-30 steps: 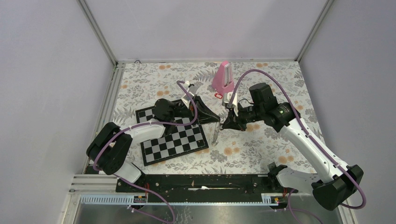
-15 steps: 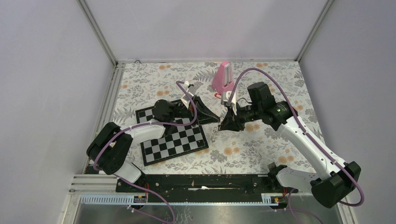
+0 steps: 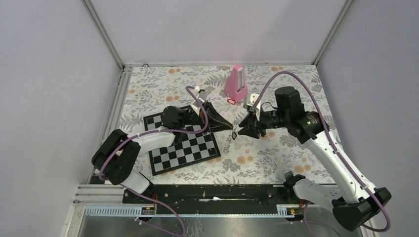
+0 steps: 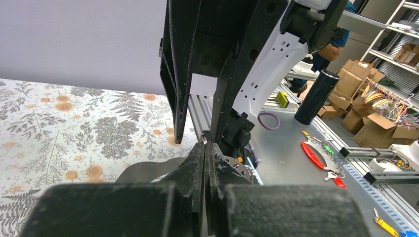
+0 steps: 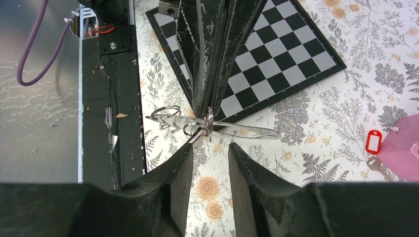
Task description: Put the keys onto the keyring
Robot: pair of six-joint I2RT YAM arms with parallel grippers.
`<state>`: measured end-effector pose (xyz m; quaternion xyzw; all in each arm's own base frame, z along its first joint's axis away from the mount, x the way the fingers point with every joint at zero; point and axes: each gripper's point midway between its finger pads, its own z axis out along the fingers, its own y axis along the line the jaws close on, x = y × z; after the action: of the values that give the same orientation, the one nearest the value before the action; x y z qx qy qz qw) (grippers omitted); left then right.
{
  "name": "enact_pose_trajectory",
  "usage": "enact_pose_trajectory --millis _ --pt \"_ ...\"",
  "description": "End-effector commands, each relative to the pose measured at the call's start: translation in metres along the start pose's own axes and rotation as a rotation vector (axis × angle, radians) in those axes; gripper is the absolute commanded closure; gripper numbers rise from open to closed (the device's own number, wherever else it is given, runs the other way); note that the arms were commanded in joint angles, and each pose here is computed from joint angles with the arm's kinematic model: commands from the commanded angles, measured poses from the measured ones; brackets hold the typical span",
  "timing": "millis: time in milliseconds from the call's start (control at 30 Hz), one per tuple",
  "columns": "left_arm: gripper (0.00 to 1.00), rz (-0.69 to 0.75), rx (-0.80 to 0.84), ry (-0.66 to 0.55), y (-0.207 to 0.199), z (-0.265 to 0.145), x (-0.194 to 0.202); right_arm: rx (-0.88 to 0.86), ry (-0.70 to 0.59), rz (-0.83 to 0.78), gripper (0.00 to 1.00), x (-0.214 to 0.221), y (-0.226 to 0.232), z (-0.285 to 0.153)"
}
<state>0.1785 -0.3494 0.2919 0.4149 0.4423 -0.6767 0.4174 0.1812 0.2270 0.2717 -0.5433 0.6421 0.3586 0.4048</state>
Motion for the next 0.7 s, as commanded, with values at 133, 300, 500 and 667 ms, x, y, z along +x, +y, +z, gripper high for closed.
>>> enact_pose_trajectory --millis 133,300,500,667 --pt "1.00 0.073 0.034 -0.037 -0.0074 0.0039 -0.0127 -0.044 -0.055 -0.011 0.63 -0.0180 -0.0043 0.0057" --pt "1.00 0.073 0.036 -0.034 -0.0076 0.0035 -0.0114 -0.051 -0.062 -0.004 0.65 -0.0188 -0.0051 0.0081" --pt "1.00 0.071 0.036 -0.032 -0.0071 0.0036 -0.0106 -0.046 -0.061 -0.006 0.69 -0.0199 -0.0064 0.0079" --pt "1.00 0.070 0.037 -0.029 -0.0069 0.0034 -0.0095 -0.053 -0.065 0.003 0.74 -0.0194 -0.0059 0.0092"
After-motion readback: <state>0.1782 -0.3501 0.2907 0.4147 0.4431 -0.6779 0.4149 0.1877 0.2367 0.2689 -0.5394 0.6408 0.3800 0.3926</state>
